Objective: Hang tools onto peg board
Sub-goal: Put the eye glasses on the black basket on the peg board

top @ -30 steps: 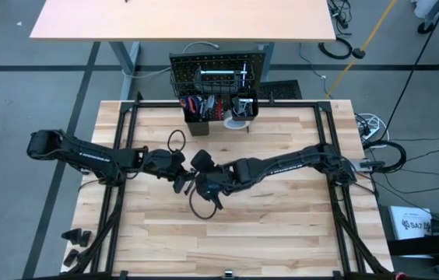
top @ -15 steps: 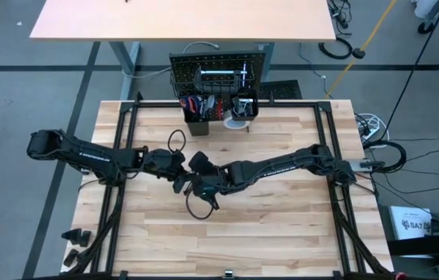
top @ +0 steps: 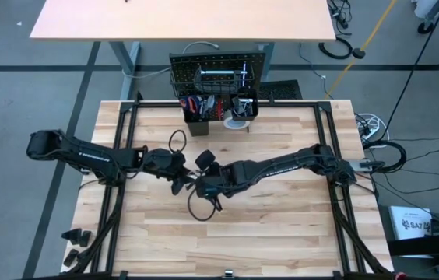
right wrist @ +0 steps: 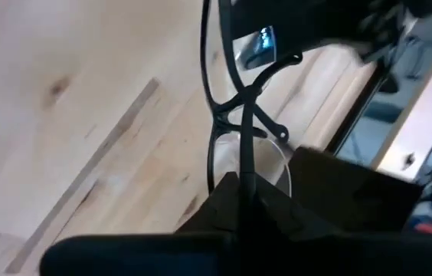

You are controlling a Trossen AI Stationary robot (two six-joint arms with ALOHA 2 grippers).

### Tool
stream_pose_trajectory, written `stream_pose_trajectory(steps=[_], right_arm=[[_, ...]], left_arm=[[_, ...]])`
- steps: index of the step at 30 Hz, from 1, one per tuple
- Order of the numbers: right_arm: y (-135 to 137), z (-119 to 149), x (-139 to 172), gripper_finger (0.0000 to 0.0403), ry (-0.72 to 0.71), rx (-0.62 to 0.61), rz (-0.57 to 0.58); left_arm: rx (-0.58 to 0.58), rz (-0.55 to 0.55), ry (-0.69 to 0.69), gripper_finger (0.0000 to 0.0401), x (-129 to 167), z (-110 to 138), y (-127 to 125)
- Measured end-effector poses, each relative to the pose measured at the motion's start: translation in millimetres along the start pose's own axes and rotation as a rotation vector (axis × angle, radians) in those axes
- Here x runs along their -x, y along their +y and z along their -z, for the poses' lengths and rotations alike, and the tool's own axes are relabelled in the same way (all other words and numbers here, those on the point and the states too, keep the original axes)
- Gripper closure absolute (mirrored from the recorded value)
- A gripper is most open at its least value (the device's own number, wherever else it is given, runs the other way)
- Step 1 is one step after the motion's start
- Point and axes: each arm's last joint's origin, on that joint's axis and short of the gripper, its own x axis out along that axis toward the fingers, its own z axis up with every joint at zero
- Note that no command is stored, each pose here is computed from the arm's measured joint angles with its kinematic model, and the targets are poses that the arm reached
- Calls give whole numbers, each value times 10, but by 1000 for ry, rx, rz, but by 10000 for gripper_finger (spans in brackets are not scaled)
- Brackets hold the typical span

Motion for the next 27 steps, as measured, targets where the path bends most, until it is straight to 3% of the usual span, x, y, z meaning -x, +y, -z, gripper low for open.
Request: stream_pose_trajectory(steps=[5, 11, 15, 19, 27], right_arm=[[60, 75, 6, 399, 69, -54, -54], [93, 139, 77, 399, 70, -170, -163], [-46, 222, 333, 399, 13, -251, -130], [-295, 372, 748, 399, -85, -357, -2], [-849, 707, 1576, 399, -242, -516, 476]], left_arm=[[-22, 2, -50, 229, 94, -82, 39], [-59, -25, -68, 223, 304, -118, 88], [-38, -97, -70, 223, 442, -100, 140], [-39, -130, -108, 223, 540, -103, 136], [-59, -150, -155, 223, 579, -128, 126]])
